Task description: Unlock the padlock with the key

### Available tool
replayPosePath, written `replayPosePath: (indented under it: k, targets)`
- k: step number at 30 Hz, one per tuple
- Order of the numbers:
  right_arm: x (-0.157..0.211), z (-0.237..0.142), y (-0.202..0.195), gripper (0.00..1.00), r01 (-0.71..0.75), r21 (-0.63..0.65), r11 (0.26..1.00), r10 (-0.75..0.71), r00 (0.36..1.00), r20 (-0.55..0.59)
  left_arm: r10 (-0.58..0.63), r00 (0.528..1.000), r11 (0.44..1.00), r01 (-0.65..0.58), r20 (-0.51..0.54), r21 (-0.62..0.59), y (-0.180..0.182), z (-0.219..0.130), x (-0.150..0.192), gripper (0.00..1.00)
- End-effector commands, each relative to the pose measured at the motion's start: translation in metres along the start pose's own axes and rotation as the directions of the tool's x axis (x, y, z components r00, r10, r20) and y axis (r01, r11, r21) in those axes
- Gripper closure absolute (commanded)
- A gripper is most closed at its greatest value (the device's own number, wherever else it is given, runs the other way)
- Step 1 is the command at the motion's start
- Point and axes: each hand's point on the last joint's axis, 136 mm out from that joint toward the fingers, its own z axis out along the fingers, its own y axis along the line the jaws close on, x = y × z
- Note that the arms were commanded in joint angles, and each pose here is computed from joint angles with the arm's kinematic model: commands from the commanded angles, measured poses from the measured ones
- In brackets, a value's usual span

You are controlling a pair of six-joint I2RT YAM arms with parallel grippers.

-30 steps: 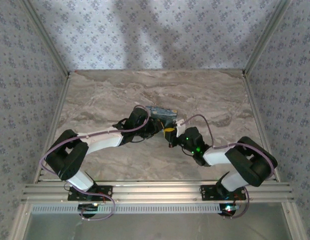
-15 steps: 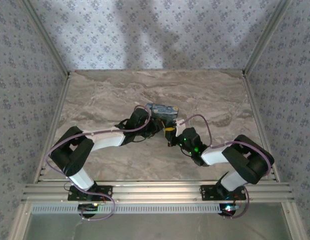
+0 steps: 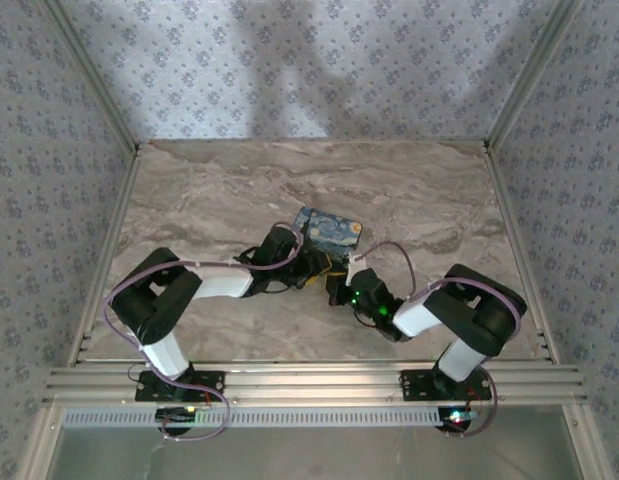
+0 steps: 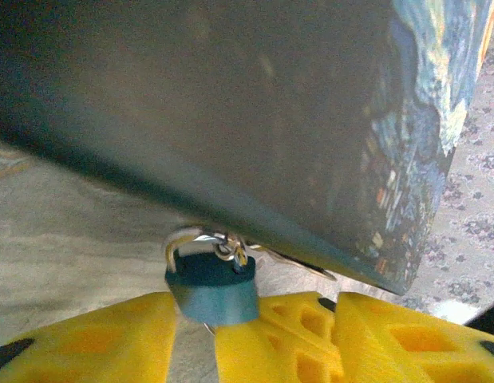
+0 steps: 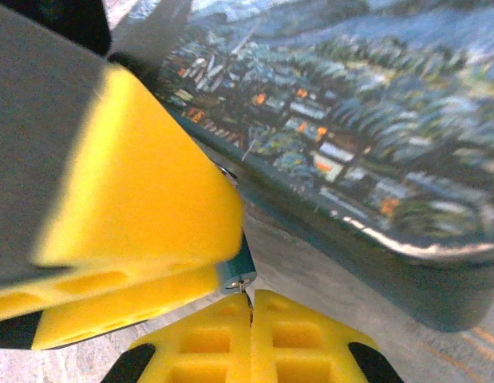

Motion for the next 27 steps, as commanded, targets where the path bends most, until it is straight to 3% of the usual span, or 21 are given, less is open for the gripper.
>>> replayPosePath:
  k: [1, 4, 7, 16, 27]
  targets:
    - [0.008, 0.004, -0.003, 1.0, -0.06, 0.028, 0.998, 0.061, 0.998, -0.022, 0.004, 1.0, 0.999, -0.006, 0.031, 0.04, -0.01, -0.017, -0.005, 0.37]
    - [0.009, 0.005, -0.001, 1.0, -0.077, 0.024, 0.997, 0.078, 0.997, -0.022, -0.011, 0.997, 0.999, 0.008, 0.072, 0.041, -0.004, -0.03, -0.011, 0.28]
    - [0.003, 0.002, 0.001, 1.0, -0.099, 0.02, 0.995, 0.099, 0.995, -0.014, -0.037, 0.993, 0.999, 0.032, 0.108, 0.043, 0.007, -0.041, -0.018, 0.27]
    - [-0.014, -0.004, 0.012, 1.0, -0.244, -0.004, 0.97, 0.244, 0.969, -0.021, -0.095, 0.993, 0.981, 0.081, 0.075, 0.174, 0.002, -0.032, -0.015, 0.38]
    - [-0.02, -0.003, 0.019, 1.0, -0.325, -0.025, 0.945, 0.324, 0.945, -0.052, -0.133, 0.991, 0.974, 0.125, 0.03, 0.191, 0.002, -0.011, -0.004, 0.49]
